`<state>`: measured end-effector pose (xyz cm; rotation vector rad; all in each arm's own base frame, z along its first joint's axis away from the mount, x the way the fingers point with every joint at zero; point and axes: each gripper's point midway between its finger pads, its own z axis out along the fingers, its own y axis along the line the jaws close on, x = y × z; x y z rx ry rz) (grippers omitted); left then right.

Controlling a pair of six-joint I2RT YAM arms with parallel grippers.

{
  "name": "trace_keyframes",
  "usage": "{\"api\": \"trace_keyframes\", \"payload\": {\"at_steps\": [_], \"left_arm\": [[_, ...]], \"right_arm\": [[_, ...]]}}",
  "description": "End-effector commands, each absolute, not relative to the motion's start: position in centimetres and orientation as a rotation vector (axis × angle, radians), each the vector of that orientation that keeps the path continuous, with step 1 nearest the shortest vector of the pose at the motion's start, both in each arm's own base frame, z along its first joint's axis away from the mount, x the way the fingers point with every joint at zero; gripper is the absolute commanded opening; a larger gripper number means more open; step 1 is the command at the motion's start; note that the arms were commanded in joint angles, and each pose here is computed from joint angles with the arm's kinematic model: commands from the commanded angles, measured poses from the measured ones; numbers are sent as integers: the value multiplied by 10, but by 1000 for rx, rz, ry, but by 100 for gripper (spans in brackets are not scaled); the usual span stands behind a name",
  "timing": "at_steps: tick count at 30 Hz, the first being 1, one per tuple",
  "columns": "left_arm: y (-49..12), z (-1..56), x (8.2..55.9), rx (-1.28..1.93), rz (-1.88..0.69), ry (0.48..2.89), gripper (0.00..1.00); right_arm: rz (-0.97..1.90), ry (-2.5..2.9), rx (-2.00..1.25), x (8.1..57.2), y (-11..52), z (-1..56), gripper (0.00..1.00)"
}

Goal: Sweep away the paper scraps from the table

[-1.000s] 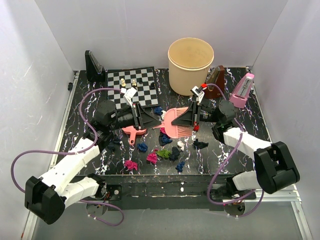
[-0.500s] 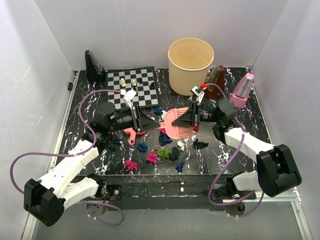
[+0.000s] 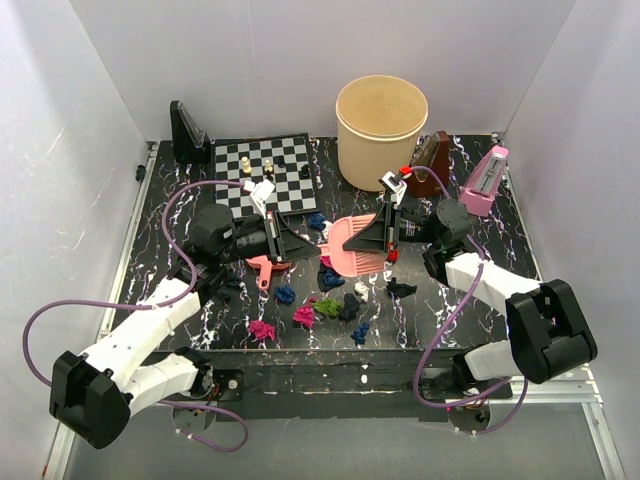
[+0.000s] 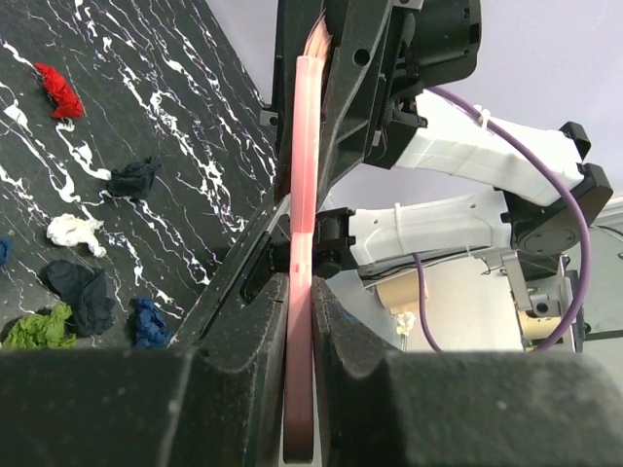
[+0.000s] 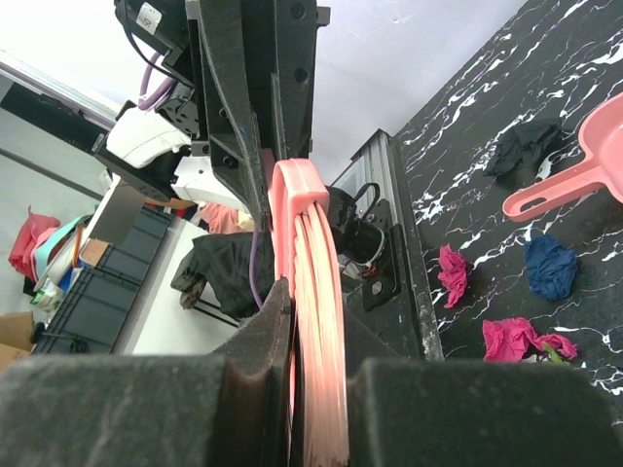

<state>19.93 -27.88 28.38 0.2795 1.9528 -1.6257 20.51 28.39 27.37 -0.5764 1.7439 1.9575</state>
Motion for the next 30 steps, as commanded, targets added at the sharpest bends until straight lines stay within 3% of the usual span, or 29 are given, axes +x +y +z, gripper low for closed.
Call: {"api": "trace_keyframes", "payload": {"at_steps": [1, 2, 4, 5, 7, 9, 11, 13, 15, 16, 21, 26, 30], "left_arm": [[-281, 287, 192, 319, -1662, 1930, 16], [-281, 286, 193, 319, -1663, 1933, 21], [-282, 284, 194, 317, -1666, 1937, 22], [-282, 283, 194, 315, -1669, 1938, 20], [-283, 283, 194, 316, -1672, 1935, 0], [-281, 283, 193, 315, -1662, 1942, 0], [-279, 280, 193, 309, -1636, 1951, 0], [-274, 279, 194, 302, -1580, 1951, 0], [-263, 273, 198, 266, -1471, 1983, 0], [-254, 274, 202, 244, -1393, 1980, 0], [-190, 274, 219, 64, -935, 1988, 0], [-107, 262, 229, -281, -503, 1989, 0], [-77, 247, 228, -409, -365, 1960, 0]], "right_arm": [[1929, 1638, -620, 211, 285, 295, 1], [1930, 1639, -618, 210, 286, 295, 1], [1931, 1641, -617, 210, 285, 294, 1], [1932, 1643, -620, 210, 285, 294, 1], [1929, 1642, -622, 210, 285, 294, 1], [1929, 1641, -626, 208, 285, 293, 4], [1928, 1642, -627, 208, 285, 293, 15], [1926, 1643, -630, 207, 284, 293, 38], [1914, 1652, -622, 208, 281, 291, 68], [1899, 1661, -599, 210, 279, 288, 76], [1739, 1802, -429, 224, 267, 256, 84], [1201, 2047, -134, 264, 237, 204, 87], [861, 2150, -141, 260, 239, 185, 91]]}}
